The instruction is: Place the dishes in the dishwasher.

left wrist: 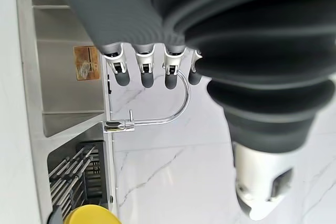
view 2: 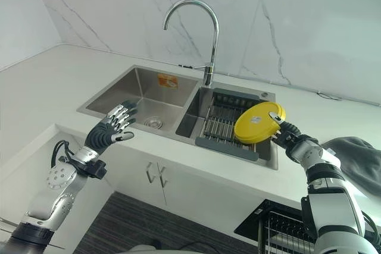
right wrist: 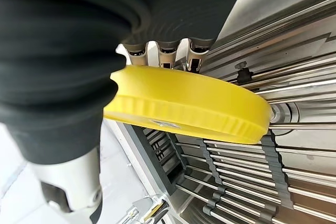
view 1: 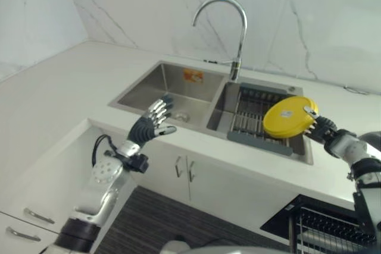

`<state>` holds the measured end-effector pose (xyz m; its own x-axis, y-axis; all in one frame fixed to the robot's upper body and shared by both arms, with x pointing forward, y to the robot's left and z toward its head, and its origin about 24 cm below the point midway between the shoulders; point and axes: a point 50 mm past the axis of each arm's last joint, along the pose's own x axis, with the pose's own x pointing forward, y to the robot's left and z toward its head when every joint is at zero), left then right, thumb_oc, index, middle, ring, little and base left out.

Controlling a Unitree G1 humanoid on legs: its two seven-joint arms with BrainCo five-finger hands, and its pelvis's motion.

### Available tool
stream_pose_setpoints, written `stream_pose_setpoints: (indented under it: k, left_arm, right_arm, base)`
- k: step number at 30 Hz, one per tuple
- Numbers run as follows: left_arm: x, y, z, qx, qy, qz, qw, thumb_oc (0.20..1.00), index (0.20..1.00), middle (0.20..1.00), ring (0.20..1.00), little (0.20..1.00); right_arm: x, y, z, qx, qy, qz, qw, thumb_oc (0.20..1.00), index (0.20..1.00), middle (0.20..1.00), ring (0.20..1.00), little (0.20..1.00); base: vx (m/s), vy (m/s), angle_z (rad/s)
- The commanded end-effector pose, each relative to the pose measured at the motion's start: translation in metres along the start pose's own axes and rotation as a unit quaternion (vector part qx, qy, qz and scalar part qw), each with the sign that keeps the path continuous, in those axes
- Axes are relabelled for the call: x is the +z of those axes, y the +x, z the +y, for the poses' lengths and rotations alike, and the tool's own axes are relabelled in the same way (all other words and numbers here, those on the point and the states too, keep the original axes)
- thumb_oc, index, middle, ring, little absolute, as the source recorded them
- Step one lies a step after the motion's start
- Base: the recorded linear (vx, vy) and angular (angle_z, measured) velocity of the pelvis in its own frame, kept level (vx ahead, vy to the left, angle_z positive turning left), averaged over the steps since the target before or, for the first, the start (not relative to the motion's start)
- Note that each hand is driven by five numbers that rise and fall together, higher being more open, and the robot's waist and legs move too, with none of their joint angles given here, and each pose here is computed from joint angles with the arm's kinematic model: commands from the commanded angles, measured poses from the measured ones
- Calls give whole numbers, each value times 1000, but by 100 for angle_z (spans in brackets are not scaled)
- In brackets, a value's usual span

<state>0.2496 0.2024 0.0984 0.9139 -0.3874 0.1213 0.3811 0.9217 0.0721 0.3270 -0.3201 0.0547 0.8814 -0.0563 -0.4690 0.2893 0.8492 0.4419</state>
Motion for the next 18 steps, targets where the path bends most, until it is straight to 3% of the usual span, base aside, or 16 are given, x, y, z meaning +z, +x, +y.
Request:
stream_pose_setpoints:
  k: [1, 18]
  left_arm:
    - [24, 21, -1, -28, 12, -55, 998, 1000, 1000, 1000, 1000, 1000]
    - [25, 15, 7, -18, 31, -39, 999, 1000, 1000, 1000, 1000, 1000]
  right_arm:
    - [62, -4, 30, 34, -29, -98, 994, 1000, 1000, 1000, 1000, 1000]
    - [58, -2, 28, 32, -28, -106, 993, 1000, 1000, 1000, 1000, 1000]
  base:
    - [0, 0, 0]
    - [11, -20, 1]
